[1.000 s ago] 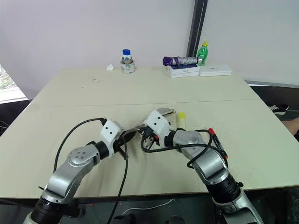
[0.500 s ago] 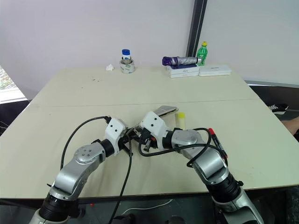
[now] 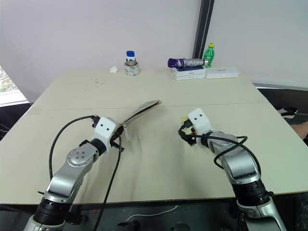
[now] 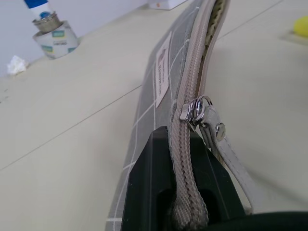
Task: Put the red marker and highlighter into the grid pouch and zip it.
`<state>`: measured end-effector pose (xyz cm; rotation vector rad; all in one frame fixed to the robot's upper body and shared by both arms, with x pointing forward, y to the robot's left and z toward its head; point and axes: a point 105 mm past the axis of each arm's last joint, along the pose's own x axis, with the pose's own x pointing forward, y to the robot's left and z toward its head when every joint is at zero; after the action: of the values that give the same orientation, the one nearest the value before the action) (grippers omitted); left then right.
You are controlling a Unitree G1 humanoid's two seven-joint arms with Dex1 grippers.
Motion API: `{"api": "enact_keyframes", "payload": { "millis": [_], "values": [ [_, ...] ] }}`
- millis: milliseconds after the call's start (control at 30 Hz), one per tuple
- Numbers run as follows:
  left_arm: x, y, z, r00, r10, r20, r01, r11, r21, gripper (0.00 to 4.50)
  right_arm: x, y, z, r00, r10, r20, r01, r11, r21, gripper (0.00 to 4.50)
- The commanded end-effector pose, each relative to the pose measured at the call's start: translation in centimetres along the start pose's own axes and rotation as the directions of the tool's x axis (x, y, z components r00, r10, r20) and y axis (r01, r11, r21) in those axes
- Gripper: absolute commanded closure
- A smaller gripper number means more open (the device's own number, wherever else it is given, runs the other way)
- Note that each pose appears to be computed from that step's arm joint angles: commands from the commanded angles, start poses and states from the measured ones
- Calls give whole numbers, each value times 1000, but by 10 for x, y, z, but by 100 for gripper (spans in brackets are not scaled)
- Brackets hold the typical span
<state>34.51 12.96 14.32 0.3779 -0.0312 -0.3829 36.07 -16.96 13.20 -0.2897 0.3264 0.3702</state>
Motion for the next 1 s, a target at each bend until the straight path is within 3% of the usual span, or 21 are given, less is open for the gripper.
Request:
{"api": "enact_keyframes", "payload": {
  "millis": [33, 167, 300, 400, 533, 633, 733, 833, 1000],
  "values": [
    [2, 6, 10, 998, 40, 47, -40, 999, 14, 450, 6, -9, 2, 997, -71, 7, 71, 996, 50, 94],
    [3, 1, 10, 998, 39, 53, -39, 999, 8, 450, 14, -5, -4, 998, -67, -11, 68, 986, 152, 94],
    [3, -6, 7, 999, 21, 49, -22, 1000, 11, 450, 17, -11, -13, 991, -120, -56, 128, 979, 156, 94],
    [3, -10, 7, 999, 4, 54, -4, 1000, 3, 450, 17, -13, -15, 988, -137, -64, 146, 977, 157, 168],
    [3, -14, 7, 998, -20, 56, 20, 1000, 3, 450, 14, -14, -8, 989, -140, -35, 144, 981, 130, 365],
    [5, -16, 7, 998, -36, 54, 36, 999, 12, 450, 6, -18, 8, 990, -136, 25, 136, 991, 13, 363],
    [8, -19, 7, 997, -54, 54, 53, 998, 22, 450, -10, -11, 35, 993, -17, 119, 37, 985, -166, 363],
    [14, -24, 8, 996, -74, 58, 72, 997, 33, 450, -34, 2, 57, 973, 146, 178, -108, 972, -207, 363],
    [21, -30, 12, 993, -95, 75, 93, 995, 25, 450, -50, 17, 61, 953, 258, 159, -217, 948, -234, 363]
  ]
}}
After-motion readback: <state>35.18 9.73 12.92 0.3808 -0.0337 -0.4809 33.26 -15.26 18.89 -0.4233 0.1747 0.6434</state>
